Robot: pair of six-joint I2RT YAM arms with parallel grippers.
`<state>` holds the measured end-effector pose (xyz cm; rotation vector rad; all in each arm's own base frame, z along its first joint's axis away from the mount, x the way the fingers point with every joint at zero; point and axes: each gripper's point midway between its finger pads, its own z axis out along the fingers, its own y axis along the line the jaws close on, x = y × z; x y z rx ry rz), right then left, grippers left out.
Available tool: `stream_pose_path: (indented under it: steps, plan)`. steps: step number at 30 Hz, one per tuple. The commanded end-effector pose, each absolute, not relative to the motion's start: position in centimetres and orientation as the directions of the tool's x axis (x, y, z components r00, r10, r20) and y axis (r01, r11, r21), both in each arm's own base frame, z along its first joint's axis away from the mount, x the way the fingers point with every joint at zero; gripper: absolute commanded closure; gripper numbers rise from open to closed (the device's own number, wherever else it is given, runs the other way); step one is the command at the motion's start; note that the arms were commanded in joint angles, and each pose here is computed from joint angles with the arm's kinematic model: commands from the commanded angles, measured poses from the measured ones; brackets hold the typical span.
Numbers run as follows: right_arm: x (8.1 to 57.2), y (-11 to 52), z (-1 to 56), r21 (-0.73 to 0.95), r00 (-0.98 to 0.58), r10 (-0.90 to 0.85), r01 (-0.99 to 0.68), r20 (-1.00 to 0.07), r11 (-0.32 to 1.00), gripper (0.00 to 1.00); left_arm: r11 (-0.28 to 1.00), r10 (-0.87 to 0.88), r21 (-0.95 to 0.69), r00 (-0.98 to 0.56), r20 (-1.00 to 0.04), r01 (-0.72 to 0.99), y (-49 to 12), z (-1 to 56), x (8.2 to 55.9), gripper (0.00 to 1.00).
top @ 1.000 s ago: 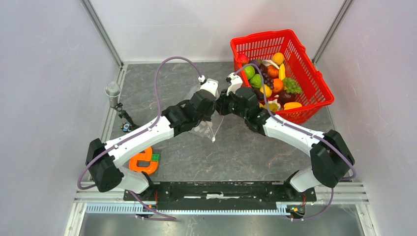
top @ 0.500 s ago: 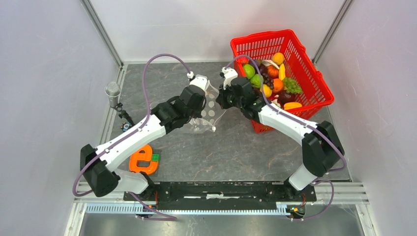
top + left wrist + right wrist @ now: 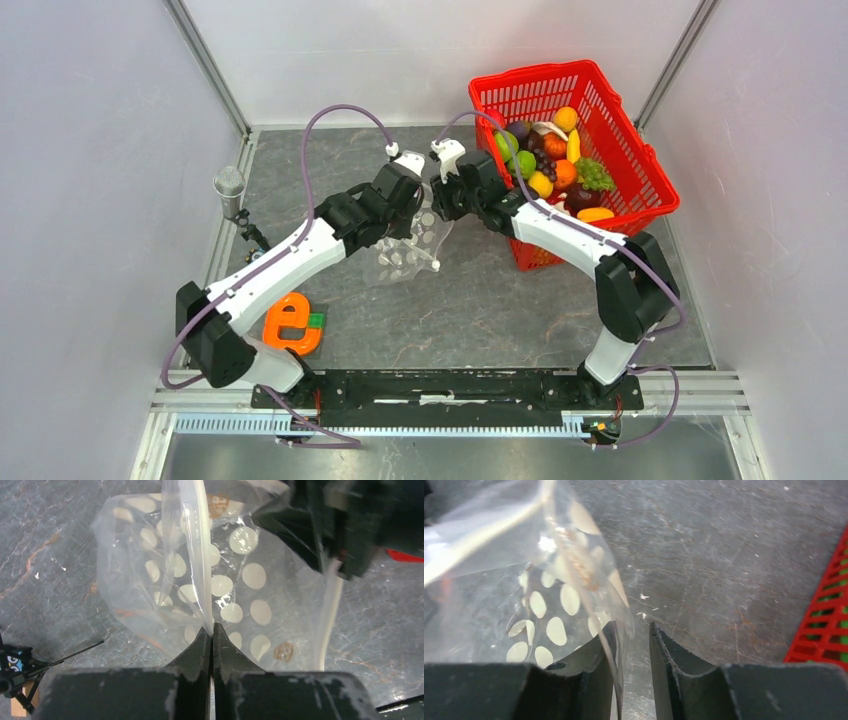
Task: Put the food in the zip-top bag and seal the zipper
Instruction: Open the zipper of the food storage bag at the center of the board, then pick up the fake vegetable from the bin.
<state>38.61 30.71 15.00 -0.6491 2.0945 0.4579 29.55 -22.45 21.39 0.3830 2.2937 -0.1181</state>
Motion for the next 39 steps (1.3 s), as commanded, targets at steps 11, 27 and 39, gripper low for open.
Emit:
stream_pose_path:
  steps: [11, 27, 39]
  plan:
    - [36.6, 31.1, 26.6, 0.070, -0.259, -0.163, -0.703, -0.952, 0.707, 0.40, 0.971, 0.122, -0.054, -0.672, -0.730, 0.234, -21.5, 19.3, 32.3, 0.98]
    - [44.6, 12.7, 32.0, 0.080, -0.179, 0.048, -0.174, -0.983, 0.981, 0.34, 0.948, 0.121, -0.117, -0.674, -0.729, 0.297, -22.6, 19.2, 31.7, 0.98]
    - [52.7, 11.1, 25.9, 0.301, -0.315, 0.215, -0.254, -0.924, 0.919, 0.25, 0.949, 0.130, -0.107, -0.678, -0.723, 0.296, -22.6, 18.6, 31.8, 0.98]
